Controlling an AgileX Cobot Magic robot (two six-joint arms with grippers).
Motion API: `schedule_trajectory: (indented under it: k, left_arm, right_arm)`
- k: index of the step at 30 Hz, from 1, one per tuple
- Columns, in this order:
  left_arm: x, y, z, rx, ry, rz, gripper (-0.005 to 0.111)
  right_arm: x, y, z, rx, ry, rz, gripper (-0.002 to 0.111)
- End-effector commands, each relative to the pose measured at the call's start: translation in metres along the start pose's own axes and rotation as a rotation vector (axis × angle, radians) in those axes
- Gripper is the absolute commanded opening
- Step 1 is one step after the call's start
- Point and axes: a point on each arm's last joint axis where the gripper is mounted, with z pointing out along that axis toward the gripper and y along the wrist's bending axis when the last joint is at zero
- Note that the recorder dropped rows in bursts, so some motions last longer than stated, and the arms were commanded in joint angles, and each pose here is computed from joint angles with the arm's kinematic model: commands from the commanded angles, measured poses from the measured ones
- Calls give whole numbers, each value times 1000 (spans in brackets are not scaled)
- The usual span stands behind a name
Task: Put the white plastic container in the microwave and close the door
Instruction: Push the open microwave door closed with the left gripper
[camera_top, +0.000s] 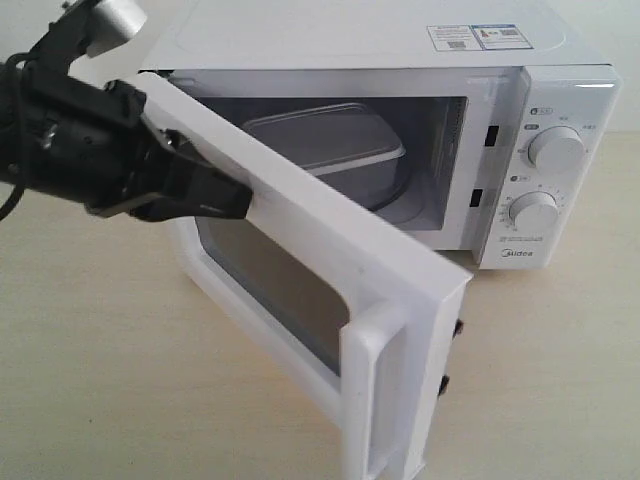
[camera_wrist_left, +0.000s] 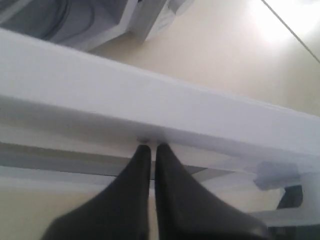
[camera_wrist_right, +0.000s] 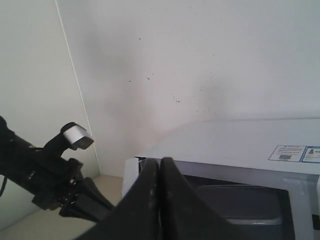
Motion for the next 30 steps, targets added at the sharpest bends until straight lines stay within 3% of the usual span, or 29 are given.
schedule_trajectory:
  k: [1,11,18,24,30]
  left_arm:
    - [-23,-3,15,-3,-52,28,4]
    - [-49,16,57,-24,-41,16,4]
    - [-56,24,69,-43,-51,21,4]
    - [-59,27,70,-75,-79,28,4]
    - [-59,31,73,-95,-93,21,4]
  right_arm:
    - [1,2,0,-24,8,-1,0]
    - [8,2,-1,-21,78,4,0]
    - [26,0,12,-67,261,36,0]
    - [36,-21,31,54,326,56,0]
    - [40,-29,43,87,318,86,0]
